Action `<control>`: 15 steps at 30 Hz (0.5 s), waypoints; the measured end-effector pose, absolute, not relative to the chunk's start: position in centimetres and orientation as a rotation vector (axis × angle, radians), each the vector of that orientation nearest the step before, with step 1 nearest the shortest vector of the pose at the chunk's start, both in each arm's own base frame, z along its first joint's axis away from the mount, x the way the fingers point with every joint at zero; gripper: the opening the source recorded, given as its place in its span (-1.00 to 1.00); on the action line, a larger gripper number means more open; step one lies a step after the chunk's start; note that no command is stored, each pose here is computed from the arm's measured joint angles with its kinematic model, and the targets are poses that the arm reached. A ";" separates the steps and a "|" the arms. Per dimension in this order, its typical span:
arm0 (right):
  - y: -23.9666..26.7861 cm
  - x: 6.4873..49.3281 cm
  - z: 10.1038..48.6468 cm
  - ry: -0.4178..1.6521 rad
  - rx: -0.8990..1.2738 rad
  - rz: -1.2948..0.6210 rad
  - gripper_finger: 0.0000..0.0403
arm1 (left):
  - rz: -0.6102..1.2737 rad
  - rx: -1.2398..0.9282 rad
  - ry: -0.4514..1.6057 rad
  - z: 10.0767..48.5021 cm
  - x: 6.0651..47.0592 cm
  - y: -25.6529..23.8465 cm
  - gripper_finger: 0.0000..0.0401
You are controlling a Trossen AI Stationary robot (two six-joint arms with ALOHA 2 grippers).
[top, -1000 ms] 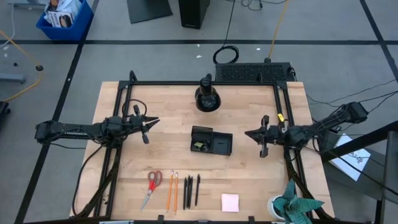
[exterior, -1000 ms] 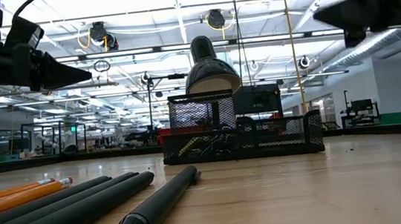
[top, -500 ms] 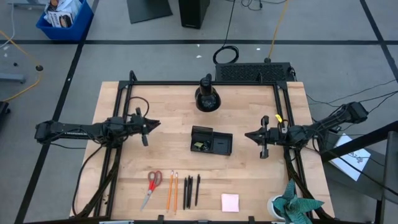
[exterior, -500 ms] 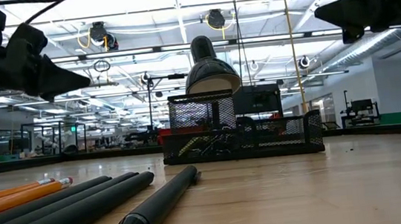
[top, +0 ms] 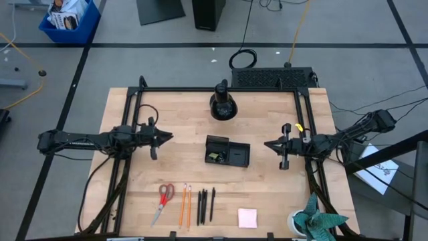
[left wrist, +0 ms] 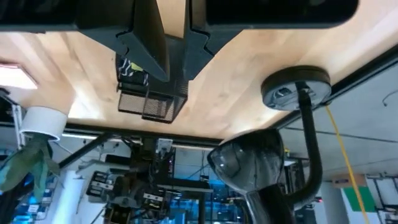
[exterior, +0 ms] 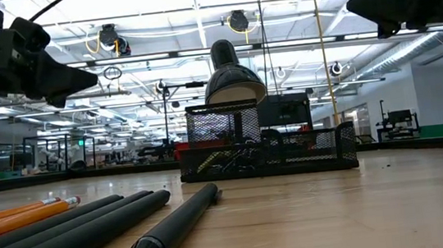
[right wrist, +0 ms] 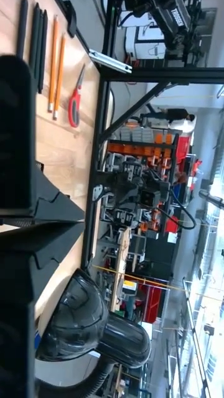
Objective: Pick and place office supplies into organizer
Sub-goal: Put the yellow pencil into the black desk organizer
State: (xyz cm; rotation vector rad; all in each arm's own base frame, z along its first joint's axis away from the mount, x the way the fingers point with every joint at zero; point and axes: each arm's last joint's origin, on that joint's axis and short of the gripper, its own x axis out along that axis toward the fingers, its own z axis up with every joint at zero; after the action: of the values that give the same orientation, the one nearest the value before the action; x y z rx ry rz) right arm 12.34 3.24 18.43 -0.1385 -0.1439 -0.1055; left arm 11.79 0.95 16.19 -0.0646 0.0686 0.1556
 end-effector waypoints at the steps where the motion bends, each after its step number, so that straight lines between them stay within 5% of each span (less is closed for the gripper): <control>1: 3.2 12.3 18.4 -0.144 -0.141 -0.106 -0.96 | 0.147 -0.061 0.070 16.2 11.8 0.9 -0.74; 15: 3.2 12.3 18.5 -0.142 -0.235 -0.124 -0.96 | 0.089 -0.073 0.099 15.9 11.8 0.8 -0.74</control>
State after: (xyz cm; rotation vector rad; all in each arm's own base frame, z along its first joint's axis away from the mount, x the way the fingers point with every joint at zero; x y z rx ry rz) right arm 12.33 3.20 18.48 -0.2348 -0.1424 -0.1240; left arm 11.79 0.75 15.92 -0.0734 0.0988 0.0889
